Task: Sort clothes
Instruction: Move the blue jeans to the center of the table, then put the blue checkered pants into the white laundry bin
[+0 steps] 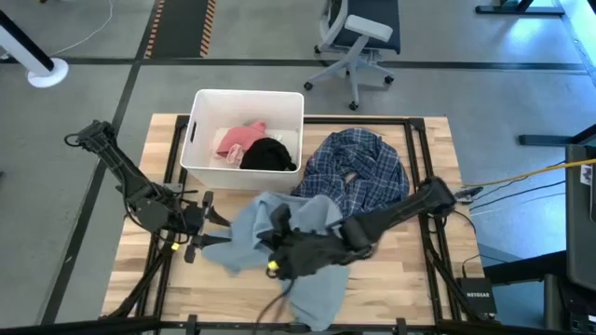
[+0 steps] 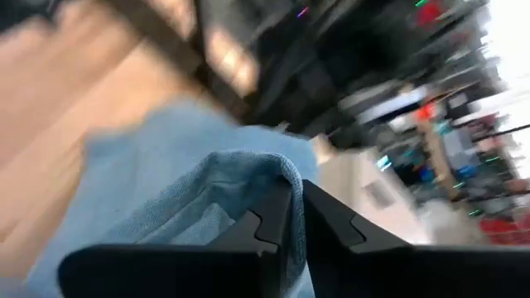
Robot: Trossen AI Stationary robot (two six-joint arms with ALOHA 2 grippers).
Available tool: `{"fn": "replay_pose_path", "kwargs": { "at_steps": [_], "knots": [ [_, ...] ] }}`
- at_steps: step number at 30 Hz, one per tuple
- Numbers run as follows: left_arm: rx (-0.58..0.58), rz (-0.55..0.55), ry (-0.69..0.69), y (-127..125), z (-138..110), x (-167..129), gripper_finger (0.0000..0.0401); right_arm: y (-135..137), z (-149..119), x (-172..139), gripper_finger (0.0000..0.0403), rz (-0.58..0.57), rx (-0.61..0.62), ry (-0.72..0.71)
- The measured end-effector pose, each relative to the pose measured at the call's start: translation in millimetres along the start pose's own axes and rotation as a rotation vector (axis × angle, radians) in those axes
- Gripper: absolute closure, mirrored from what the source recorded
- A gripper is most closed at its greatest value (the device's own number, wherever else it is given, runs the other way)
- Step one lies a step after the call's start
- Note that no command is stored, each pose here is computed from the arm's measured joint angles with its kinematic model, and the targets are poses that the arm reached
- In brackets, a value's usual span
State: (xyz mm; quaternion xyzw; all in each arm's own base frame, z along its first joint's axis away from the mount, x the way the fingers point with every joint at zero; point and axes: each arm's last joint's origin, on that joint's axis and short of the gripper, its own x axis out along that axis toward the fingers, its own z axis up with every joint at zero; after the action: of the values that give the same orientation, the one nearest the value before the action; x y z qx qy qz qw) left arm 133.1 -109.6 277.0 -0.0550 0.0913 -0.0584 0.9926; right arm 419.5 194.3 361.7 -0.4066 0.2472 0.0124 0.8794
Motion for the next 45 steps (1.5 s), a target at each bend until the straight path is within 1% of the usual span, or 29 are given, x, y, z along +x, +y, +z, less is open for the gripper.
{"fn": "replay_pose_path", "kwargs": {
  "at_steps": [4, 8, 13, 15, 17, 19, 23, 28, 31, 33, 35, 37, 45],
  "knots": [
    [0.003, 0.000, -0.001, 0.0, 0.1, 0.0, 0.0229, 30.8, -24.0, 42.1, 0.0356, 0.132, -0.068, 0.148],
    [0.005, 0.000, 0.000, 0.0, 0.0, 0.0, 0.0229, 56.8, -41.4, 77.8, 0.0358, 0.189, -0.116, 0.225],
    [0.004, 0.000, 0.000, 0.0, 0.0, 0.0, 0.0229, 78.5, -58.4, 109.5, 0.0359, 0.266, -0.144, 0.258],
    [0.004, 0.000, 0.000, 0.0, 0.1, 0.0, 0.0229, 84.7, -64.2, 118.1, 0.0358, 0.259, -0.164, 0.283],
    [0.004, 0.000, 0.001, 0.0, -0.1, 0.0, 0.0229, 85.8, -66.3, 120.5, 0.0349, 0.255, -0.168, 0.293],
    [0.000, 0.000, 0.001, 0.0, -0.3, 0.0, 0.0229, 82.9, -67.3, 120.7, 0.0329, 0.253, -0.158, 0.298],
    [-0.012, 0.006, 0.021, 0.6, -6.0, 1.2, 0.0229, 77.5, -68.3, 111.7, 0.0267, 0.302, -0.148, 0.360],
    [-0.009, 0.009, 0.033, 1.2, -9.1, 1.6, 0.0229, 47.5, -49.8, 82.0, 0.0191, 0.311, -0.173, 0.404],
    [-0.021, 0.009, 0.032, 1.1, -9.0, 1.6, 0.0229, 32.5, -42.9, 58.6, 0.0162, 0.285, -0.129, 0.385],
    [-0.034, 0.011, 0.038, 1.2, -9.7, 1.7, 0.0229, 23.0, -41.5, 42.1, 0.0152, 0.293, -0.091, 0.385],
    [-0.040, 0.012, 0.042, 1.1, -10.3, 2.0, 0.0229, 15.9, -41.2, 25.2, 0.0147, 0.327, -0.063, 0.397],
    [-0.042, 0.013, 0.043, 1.1, -10.4, 2.1, 0.0229, 11.0, -42.6, 15.9, 0.0146, 0.327, -0.044, 0.422],
    [-0.053, 0.013, 0.043, 1.1, -10.6, 2.2, 0.0229, 3.5, -65.5, -9.2, 0.0146, 0.221, -0.113, 0.703]
  ]
}}
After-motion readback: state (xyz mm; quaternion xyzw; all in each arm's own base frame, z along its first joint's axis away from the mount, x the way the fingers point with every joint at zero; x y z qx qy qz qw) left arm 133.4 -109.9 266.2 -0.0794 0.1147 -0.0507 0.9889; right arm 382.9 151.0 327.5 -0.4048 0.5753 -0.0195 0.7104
